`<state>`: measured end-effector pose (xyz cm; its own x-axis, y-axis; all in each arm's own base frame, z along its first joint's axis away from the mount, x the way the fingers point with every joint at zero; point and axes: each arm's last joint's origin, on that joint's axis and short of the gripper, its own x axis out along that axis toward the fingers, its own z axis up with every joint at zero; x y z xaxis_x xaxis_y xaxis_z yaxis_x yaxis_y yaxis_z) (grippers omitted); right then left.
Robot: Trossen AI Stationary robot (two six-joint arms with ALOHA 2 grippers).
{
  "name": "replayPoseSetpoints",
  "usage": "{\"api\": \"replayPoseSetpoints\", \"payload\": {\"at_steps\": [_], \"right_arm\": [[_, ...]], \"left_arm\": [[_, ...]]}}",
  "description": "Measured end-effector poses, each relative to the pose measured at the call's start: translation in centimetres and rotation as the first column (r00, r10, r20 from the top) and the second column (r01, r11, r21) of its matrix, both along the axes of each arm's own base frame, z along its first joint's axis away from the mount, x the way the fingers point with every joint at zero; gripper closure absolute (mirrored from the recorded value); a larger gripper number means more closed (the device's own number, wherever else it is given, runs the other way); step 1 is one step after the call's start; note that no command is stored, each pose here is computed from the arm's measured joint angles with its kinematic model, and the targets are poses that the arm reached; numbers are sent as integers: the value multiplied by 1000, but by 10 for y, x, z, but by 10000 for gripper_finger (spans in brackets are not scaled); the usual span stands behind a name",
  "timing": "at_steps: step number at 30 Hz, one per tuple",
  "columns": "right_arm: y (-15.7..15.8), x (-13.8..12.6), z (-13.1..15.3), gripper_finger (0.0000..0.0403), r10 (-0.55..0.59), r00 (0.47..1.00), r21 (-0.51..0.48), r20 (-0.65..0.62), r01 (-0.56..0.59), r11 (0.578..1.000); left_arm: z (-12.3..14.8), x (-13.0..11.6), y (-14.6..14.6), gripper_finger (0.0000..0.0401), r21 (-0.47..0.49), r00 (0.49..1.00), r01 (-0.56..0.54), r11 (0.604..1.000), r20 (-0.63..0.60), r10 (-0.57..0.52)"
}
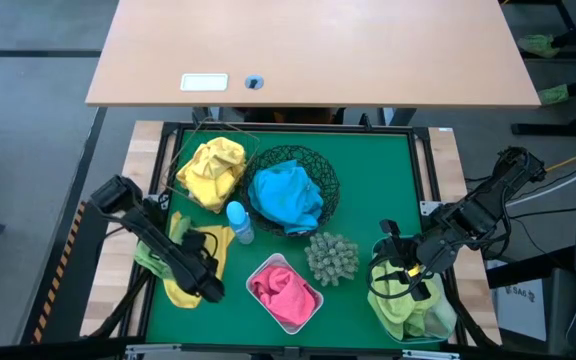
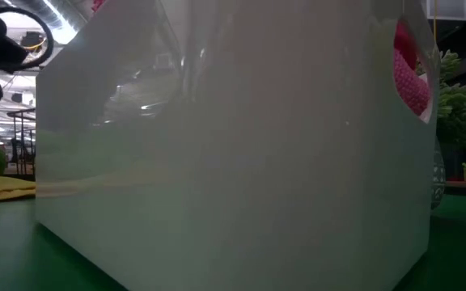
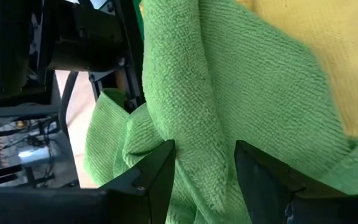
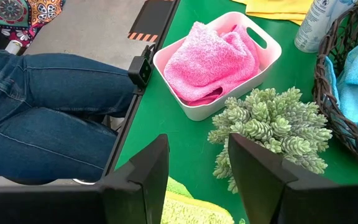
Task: Sort microfiber towel by color & place in baskets
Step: Put the green microfiber cloth into the blue bin
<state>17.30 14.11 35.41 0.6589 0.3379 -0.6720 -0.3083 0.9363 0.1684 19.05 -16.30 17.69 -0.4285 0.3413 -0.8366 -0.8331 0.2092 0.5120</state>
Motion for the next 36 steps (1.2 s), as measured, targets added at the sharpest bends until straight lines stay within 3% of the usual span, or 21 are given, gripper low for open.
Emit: {"api": "replayPoseSetpoints", "payload": {"at_steps": [10, 21, 31, 36], "right_arm": [[0, 0, 0, 235, 0, 1000, 0, 0, 0, 1000], [0, 0, 0, 235, 0, 1000, 0, 0, 0, 1000], [0, 0, 0, 235, 0, 1000, 1, 1, 0, 1000], [0, 0, 0, 235, 0, 1000, 2, 3, 0, 1000]], "left_arm": [[-13, 5, -1, 253, 48, 997, 75, 996, -18, -74], [-13, 6, -1, 394, 42, 984, 178, 983, -20, -177], [-6, 6, 1, 399, 11, 966, 259, 966, 13, -259], [23, 10, -3, 399, -73, 941, 328, 942, 114, -319]]}}
